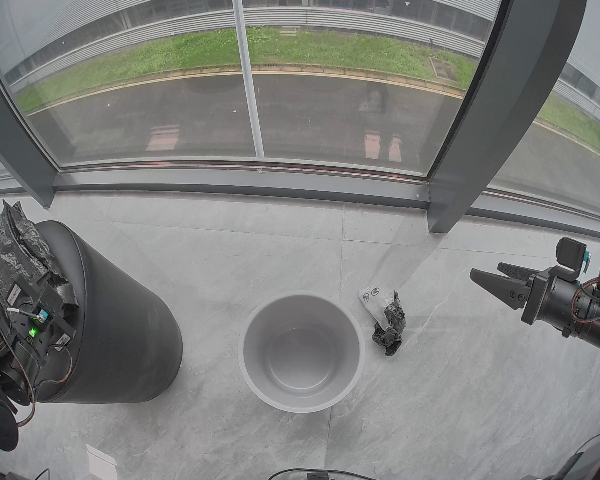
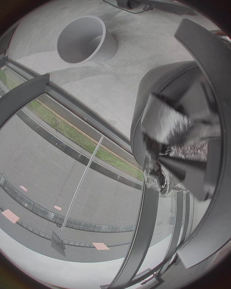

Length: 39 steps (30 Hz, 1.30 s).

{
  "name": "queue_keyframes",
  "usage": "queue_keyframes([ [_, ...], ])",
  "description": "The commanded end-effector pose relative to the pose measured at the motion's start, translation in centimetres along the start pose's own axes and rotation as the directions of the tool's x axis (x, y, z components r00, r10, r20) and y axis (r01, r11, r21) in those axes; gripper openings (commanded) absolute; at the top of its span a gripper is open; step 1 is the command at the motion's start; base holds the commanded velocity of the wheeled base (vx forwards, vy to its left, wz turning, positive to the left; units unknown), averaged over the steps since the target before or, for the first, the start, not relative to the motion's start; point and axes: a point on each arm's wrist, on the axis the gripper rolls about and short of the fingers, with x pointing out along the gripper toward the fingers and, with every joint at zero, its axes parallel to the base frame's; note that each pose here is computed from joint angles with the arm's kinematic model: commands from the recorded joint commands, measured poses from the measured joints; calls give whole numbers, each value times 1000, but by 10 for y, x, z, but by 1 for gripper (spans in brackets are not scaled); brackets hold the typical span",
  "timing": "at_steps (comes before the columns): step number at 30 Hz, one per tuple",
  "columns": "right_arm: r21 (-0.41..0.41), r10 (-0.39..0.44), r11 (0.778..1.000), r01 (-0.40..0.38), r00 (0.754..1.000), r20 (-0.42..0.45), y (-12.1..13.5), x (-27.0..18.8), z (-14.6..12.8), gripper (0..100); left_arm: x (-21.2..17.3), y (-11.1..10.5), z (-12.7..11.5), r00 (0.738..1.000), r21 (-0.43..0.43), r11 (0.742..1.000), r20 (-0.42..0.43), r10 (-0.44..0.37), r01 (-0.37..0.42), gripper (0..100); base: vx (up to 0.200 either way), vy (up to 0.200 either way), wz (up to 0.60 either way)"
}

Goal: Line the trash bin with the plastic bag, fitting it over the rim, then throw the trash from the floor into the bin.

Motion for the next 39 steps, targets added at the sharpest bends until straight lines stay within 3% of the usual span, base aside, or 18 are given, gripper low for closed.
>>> queue_keyframes([
  [1,-1,1,1000,-1,1000,1,0,0,0,100,0,1,1,1000,-11,1000,2,3,-3,0,0,0,0],
  [8,0,1,1000,-1,1000,0,0,0,0,100,1,8,5,999,-69,997,22,33,-32,0,0,0,0],
  [12,0,1,1000,-1,1000,0,0,0,0,100,7,23,17,992,-164,982,64,105,-93,0,0,0,0],
  [14,-2,1,1000,-1,1000,0,0,0,0,100,10,38,27,981,-241,960,95,168,-141,0,0,0,0],
  [17,-1,1,1000,-1,1000,-2,0,0,-1,100,16,50,38,971,-387,911,125,204,-142,0,0,0,0],
  [22,0,1,1000,-1,1000,0,0,0,0,100,21,58,45,963,-530,839,140,231,-124,0,0,0,0],
  [24,0,1,1000,-1,1000,-2,0,0,-1,100,23,57,48,964,-650,756,145,225,-79,0,0,0,0],
  [25,0,1,1000,-1,1000,-2,0,0,-1,100,23,57,48,964,-650,756,145,225,-79,0,0,0,0],
  [26,-1,0,1000,0,1000,-3,0,0,-1,100,22,55,52,963,-733,679,161,217,-30,0,0,0,0],
  [27,-1,0,1000,0,1000,-3,0,0,-1,100,22,55,53,962,-750,661,164,216,-21,0,0,0,0],
  [28,0,-1,1000,1,1000,-7,0,0,-2,100,22,54,55,962,-801,598,173,210,13,0,0,0,0],
  [31,-3,-1,1000,1,1000,-7,0,0,-2,100,22,51,56,966,-870,491,173,193,58,0,0,0,0],
  [33,-1,-1,1000,1,1000,-7,0,0,-2,100,23,50,56,969,-901,426,172,175,83,0,0,0,0],
  [34,-3,-1,1000,1,1000,-7,0,0,-2,100,23,50,55,970,-903,421,172,173,84,0,0,0,0],
  [35,-1,-1,1000,1,1000,-9,0,0,-3,100,23,49,55,973,-924,368,171,158,102,0,0,0,0],
  [36,-1,0,1000,0,1000,-11,0,0,-3,100,23,48,55,974,-934,340,171,151,111,0,0,0,0],
  [38,3,1,1000,-1,1000,-12,0,0,-3,100,23,47,55,975,-940,319,173,142,120,0,0,0,0],
  [39,6,-2,1000,2,1000,-25,-1,3,-5,100,22,44,58,974,-950,273,193,122,154,0,0,0,0],
])
